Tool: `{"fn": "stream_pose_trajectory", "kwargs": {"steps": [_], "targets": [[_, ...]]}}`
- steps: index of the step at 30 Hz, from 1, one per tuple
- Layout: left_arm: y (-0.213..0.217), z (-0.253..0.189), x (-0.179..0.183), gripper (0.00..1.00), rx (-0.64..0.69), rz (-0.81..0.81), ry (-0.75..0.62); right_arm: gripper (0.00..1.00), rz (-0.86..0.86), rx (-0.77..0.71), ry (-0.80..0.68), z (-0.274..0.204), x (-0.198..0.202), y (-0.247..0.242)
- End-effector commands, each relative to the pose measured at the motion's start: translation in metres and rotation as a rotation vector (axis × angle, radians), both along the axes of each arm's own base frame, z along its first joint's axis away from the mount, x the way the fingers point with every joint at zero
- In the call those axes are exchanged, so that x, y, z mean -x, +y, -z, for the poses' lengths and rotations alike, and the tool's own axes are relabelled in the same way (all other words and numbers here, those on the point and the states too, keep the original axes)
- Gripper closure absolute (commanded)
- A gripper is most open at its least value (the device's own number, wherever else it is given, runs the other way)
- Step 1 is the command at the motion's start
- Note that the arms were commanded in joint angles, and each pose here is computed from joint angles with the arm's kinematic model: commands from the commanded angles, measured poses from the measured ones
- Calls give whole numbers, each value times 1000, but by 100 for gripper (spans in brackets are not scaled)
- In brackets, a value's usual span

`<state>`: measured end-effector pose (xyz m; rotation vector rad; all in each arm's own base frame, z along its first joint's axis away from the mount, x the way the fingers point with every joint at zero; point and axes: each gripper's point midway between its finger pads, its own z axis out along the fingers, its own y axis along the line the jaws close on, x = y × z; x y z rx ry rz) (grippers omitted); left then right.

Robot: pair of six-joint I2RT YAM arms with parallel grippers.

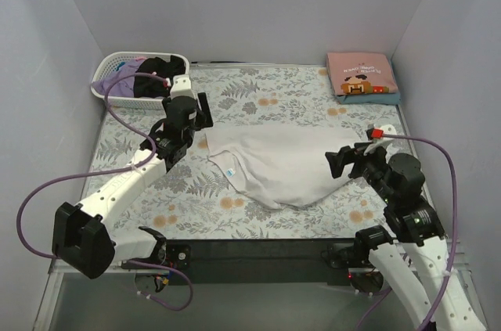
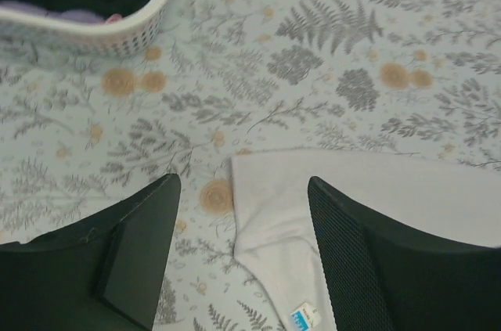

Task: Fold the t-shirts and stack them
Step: Move the tshirt to the center of the board

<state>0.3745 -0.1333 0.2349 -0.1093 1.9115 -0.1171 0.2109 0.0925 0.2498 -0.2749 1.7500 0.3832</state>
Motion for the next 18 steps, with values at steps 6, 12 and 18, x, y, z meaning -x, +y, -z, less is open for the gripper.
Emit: {"fn": "stream_pose_trajectory", "kwargs": {"steps": [6,12,18], "targets": [[-8,69,50,35,199,24,207,13,-341,-85,465,77,-5,77],[-42,124,91,36,375,127,450,21,-320,11,726,159,1,90],[-82,145,115,51,442,162,583,22,-256,43,774,189,-8,92]]}}
